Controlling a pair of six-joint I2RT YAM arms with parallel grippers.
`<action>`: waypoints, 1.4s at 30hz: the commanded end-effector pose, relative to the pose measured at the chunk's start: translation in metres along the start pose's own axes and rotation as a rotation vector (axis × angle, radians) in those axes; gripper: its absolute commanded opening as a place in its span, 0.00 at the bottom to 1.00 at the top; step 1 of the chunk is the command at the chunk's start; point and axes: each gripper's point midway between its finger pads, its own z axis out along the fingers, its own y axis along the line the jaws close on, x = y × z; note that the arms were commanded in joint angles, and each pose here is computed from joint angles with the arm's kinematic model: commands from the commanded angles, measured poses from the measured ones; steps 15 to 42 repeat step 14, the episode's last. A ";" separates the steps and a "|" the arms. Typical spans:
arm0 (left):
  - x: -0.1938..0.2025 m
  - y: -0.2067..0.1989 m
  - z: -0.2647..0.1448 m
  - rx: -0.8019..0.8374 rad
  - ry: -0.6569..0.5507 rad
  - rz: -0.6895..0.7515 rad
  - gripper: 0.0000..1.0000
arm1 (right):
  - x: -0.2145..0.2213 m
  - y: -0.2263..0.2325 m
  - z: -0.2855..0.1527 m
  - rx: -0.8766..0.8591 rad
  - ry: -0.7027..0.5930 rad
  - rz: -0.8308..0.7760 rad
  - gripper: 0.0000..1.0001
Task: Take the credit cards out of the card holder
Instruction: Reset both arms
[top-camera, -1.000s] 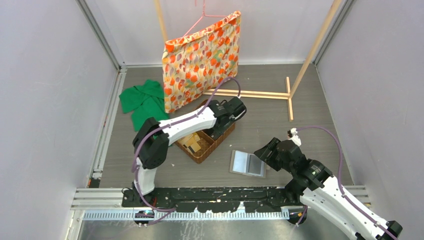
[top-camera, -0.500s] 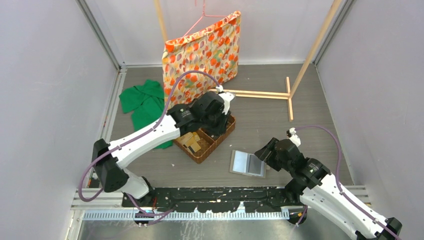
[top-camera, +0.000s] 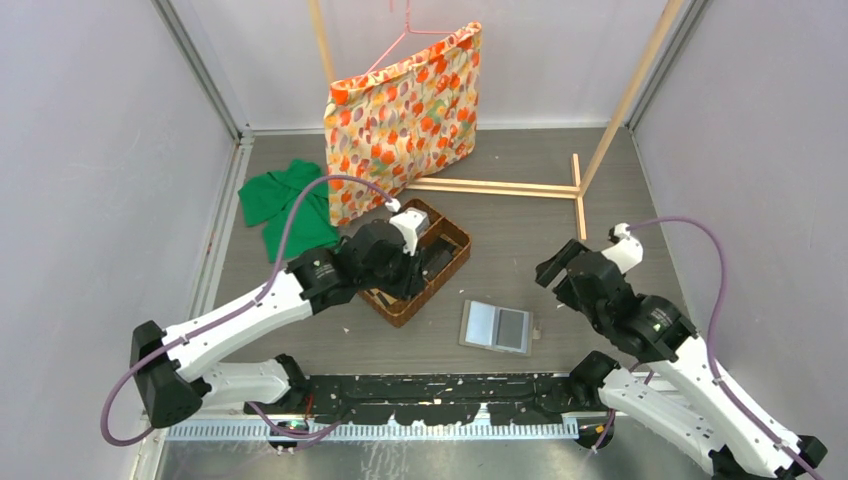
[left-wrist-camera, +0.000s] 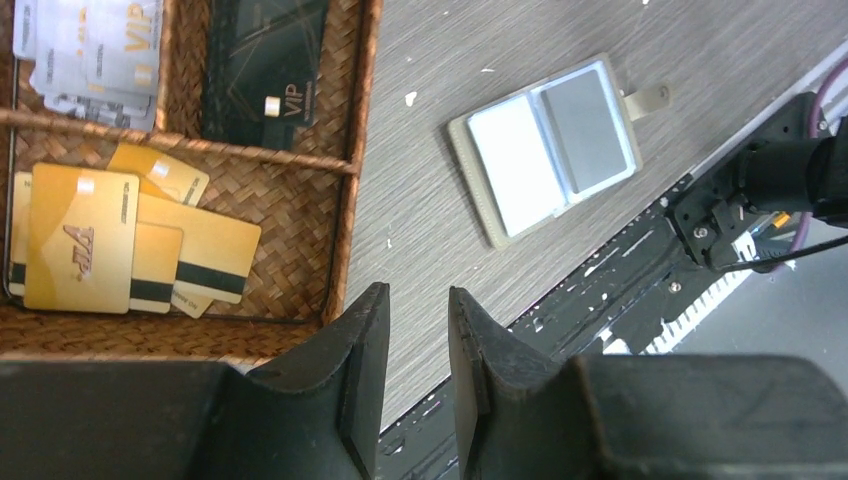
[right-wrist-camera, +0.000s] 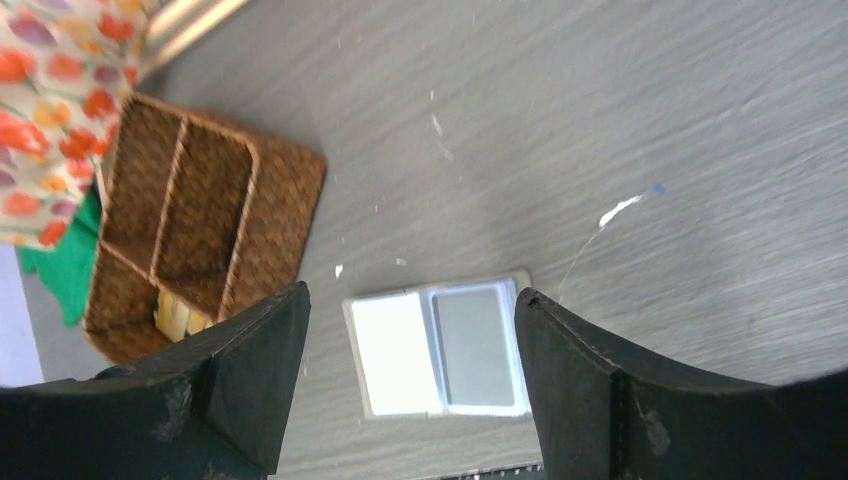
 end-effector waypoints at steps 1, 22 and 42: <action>-0.001 0.009 0.006 -0.032 -0.070 -0.059 0.30 | -0.054 -0.014 -0.019 0.097 -0.211 -0.053 0.80; -0.002 0.011 -0.010 0.031 -0.226 -0.084 0.29 | -0.080 -0.032 -0.039 0.087 -0.360 0.041 0.82; -0.002 0.011 -0.010 0.031 -0.226 -0.084 0.29 | -0.080 -0.032 -0.039 0.087 -0.360 0.041 0.82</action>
